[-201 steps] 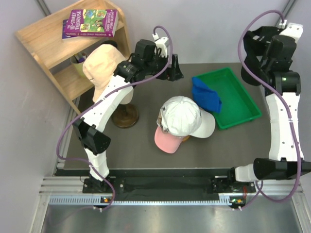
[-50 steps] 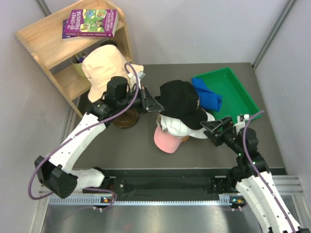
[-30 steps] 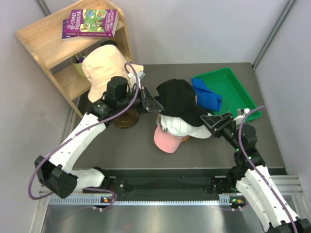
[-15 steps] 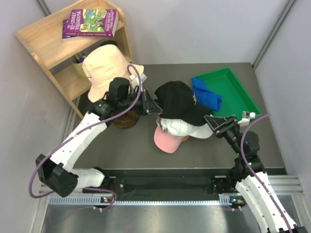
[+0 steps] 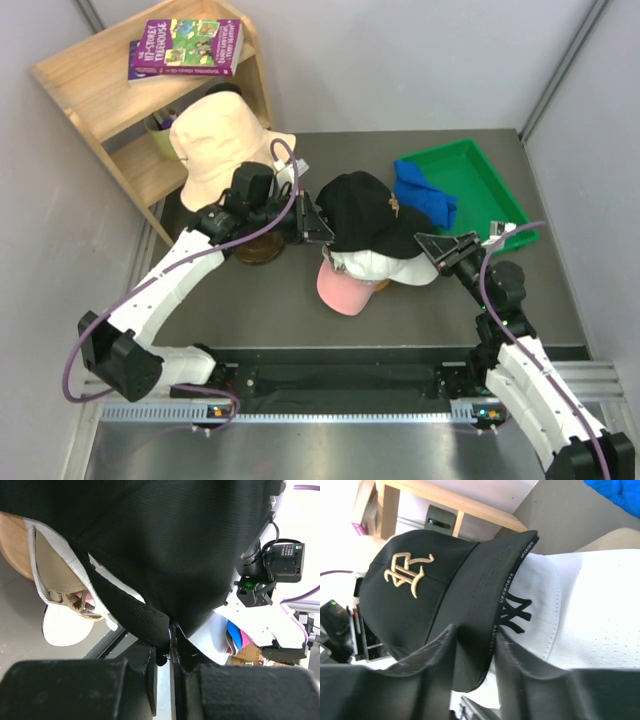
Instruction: Stack the hats
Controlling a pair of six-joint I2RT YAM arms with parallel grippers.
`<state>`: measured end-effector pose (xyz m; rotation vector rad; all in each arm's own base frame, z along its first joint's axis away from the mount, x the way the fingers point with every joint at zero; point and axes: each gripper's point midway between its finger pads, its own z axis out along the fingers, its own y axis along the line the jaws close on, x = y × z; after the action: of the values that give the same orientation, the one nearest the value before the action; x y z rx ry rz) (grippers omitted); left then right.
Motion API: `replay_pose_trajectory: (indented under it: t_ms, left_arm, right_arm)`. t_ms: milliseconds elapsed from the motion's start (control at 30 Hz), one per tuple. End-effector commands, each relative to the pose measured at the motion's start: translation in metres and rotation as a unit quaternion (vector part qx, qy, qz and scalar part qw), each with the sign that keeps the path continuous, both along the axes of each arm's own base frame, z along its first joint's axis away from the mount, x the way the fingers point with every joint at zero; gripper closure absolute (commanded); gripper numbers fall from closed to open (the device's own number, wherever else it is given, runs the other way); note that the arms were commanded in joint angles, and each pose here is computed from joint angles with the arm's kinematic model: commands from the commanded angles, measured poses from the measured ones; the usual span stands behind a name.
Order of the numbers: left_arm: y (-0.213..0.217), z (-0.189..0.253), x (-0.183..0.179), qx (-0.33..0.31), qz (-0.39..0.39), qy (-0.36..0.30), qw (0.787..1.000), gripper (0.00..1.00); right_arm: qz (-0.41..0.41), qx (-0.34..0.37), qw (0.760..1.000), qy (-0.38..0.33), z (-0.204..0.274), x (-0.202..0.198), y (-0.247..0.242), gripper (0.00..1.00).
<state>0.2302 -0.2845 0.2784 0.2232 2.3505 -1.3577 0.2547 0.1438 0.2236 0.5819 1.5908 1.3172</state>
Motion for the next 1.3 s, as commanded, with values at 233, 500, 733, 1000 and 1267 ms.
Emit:
replay_pose_trajectory:
  t_ms: [233, 500, 733, 1000, 1267]
  left_arm:
    - [-0.002, 0.017, 0.002, -0.003, 0.001, -0.019, 1.0, 0.69]
    - [0.009, 0.044, 0.001, 0.015, 0.014, -0.051, 0.999, 0.36]
    - [0.014, 0.047, 0.004, 0.028, 0.024, -0.066, 0.997, 0.28]
    - [0.014, 0.038, 0.011, 0.035, 0.032, -0.069, 0.996, 0.28]
    - [0.009, 0.022, 0.026, 0.05, 0.035, -0.074, 0.995, 0.28]
  right_arm:
    - [-0.018, -0.019, 0.999, -0.025, 0.017, -0.019, -0.013, 1.0]
    - [-0.034, -0.011, 0.999, -0.02, 0.019, -0.026, -0.021, 1.0]
    - [-0.041, -0.005, 0.999, -0.019, 0.03, -0.036, -0.025, 1.0]
    - [-0.071, 0.002, 0.997, 0.004, 0.009, -0.049, -0.037, 1.0]
    - [-0.082, -0.058, 0.993, 0.062, -0.04, -0.052, -0.044, 1.0]
